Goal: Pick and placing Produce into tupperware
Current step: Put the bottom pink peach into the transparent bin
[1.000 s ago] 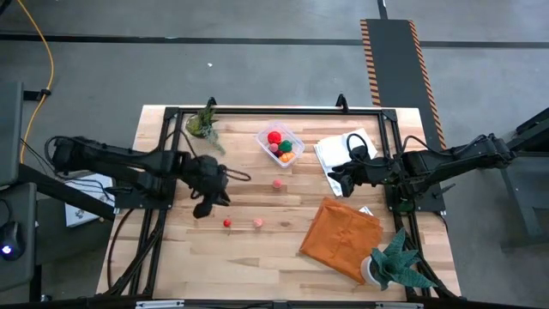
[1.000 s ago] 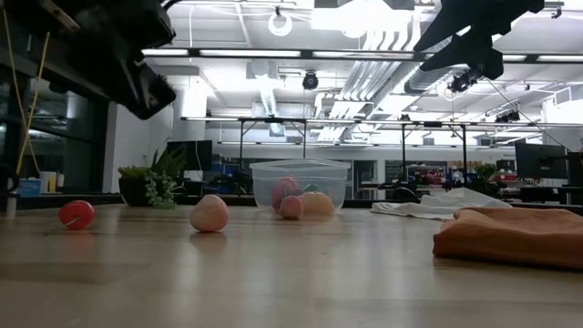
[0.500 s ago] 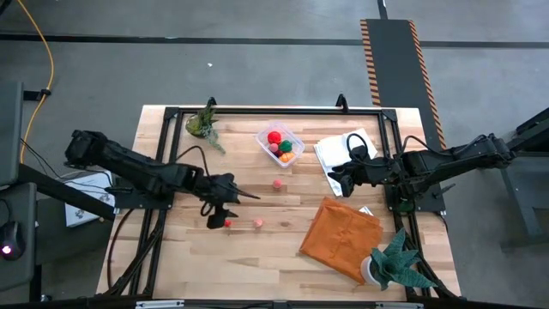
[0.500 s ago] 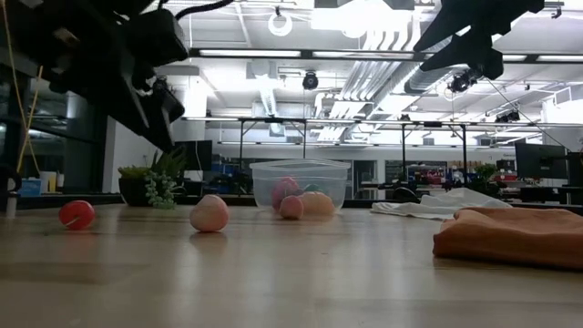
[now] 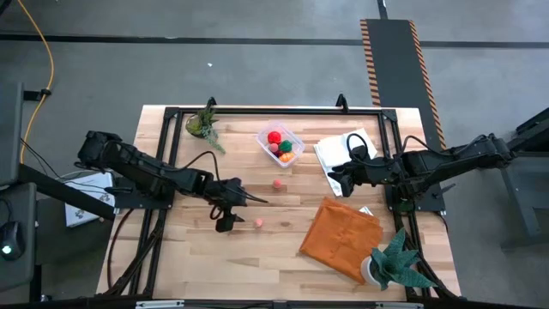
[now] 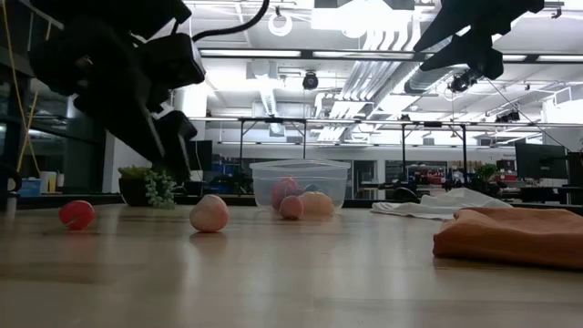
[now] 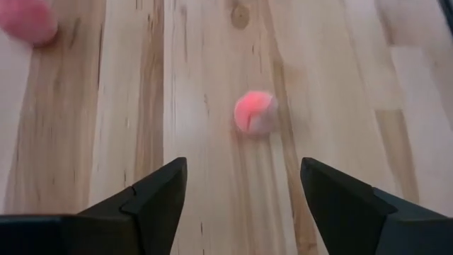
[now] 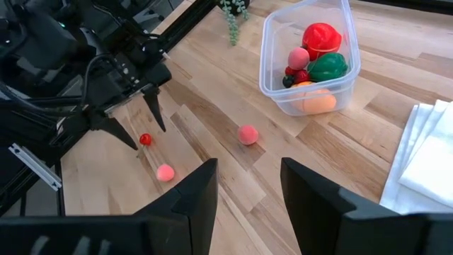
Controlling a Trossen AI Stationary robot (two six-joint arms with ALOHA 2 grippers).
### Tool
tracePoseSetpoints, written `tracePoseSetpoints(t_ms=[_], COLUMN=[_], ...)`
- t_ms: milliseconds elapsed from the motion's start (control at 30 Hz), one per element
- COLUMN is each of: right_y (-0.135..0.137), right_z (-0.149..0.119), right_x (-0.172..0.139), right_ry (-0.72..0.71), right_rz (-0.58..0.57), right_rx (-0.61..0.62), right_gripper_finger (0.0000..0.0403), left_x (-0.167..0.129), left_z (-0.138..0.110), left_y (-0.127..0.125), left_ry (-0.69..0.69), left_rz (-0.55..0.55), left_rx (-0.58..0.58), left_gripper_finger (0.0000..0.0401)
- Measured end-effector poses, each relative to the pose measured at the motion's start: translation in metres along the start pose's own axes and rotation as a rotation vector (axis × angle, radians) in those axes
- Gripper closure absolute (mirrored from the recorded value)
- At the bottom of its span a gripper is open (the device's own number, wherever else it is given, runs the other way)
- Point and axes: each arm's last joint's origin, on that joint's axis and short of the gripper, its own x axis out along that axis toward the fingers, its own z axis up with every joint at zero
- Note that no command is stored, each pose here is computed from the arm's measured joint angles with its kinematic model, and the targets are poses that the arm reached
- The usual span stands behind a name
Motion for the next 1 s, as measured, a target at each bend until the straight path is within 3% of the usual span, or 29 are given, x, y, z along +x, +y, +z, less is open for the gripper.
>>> tracePoseSetpoints(t_ms=[267, 467, 800, 1000], right_y=[0.0, 0.0, 0.0, 0.0], right_z=[0.0, 0.0, 0.0, 0.0], right_x=[0.0, 0.0, 0.0, 0.0], right_ry=[0.0, 0.0, 0.0, 0.0], right_rz=[0.0, -0.001, -0.001, -0.001], right_rx=[-0.001, -0.002, -0.001, -0.001], right_gripper_finger=[0.0259, 0.0259, 0.0259, 0.0259], left_x=[0.0, 0.01, 0.031, 0.042], left_z=[0.008, 0.001, -0.005, 0.0], left_y=[-0.004, -0.02, -0.023, -0.024], left_ry=[-0.085, -0.057, -0.038, -0.02], left_rz=[-0.016, -0.034, 0.078, 0.085], left_rx=[0.106, 0.24, 0.21, 0.221], left_gripper_finger=[0.0134, 0.0134, 0.0135, 0.0134])
